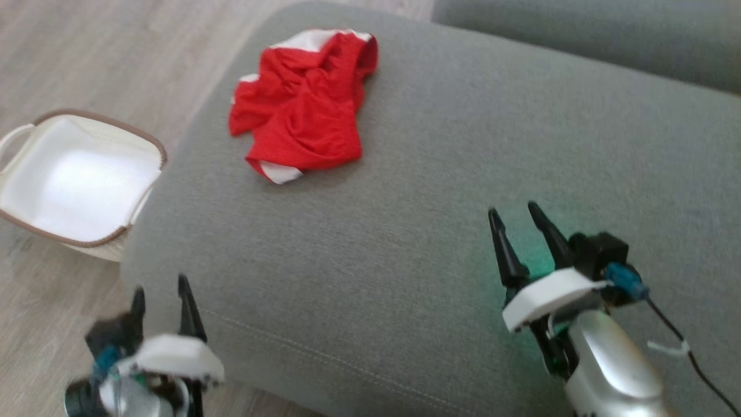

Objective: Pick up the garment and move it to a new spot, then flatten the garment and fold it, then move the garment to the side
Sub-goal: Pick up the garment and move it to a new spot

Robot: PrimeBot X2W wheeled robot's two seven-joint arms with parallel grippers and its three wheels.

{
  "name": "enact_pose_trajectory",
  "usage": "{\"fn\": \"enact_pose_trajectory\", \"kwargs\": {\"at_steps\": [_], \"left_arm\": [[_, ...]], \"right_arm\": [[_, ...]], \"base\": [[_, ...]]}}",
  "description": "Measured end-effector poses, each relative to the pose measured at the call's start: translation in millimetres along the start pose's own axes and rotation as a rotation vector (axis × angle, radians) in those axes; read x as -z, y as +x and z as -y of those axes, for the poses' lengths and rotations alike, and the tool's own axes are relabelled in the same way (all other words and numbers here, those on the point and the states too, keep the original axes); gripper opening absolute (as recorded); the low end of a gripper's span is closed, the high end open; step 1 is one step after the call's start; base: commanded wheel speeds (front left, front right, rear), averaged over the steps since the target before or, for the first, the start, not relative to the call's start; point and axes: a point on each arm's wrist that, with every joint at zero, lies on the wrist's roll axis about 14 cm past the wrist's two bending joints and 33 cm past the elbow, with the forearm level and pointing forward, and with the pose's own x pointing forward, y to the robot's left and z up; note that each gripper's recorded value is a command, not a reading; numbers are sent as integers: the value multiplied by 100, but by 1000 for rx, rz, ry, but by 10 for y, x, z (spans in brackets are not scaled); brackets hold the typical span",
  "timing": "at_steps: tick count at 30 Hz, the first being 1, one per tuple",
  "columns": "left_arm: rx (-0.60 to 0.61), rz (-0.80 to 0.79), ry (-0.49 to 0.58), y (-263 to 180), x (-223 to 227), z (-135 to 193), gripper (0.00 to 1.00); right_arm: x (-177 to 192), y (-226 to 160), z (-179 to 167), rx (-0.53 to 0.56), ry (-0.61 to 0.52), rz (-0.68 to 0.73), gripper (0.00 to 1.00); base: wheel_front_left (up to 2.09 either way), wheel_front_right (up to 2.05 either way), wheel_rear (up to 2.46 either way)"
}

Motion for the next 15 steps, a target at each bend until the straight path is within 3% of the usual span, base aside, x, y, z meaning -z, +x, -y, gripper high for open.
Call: {"fn": "enact_pose_trajectory", "kwargs": {"at_steps": [8, 15], "left_arm": [[108, 69, -10, 612, -373, 396, 100], [256, 36, 74, 1121, -339, 908, 100]], "right_arm": [[-95, 160, 254, 29, -27, 41, 100], [-115, 228, 646, 88, -39, 73, 100]], "base": [[0, 0, 0], [0, 0, 0]]}}
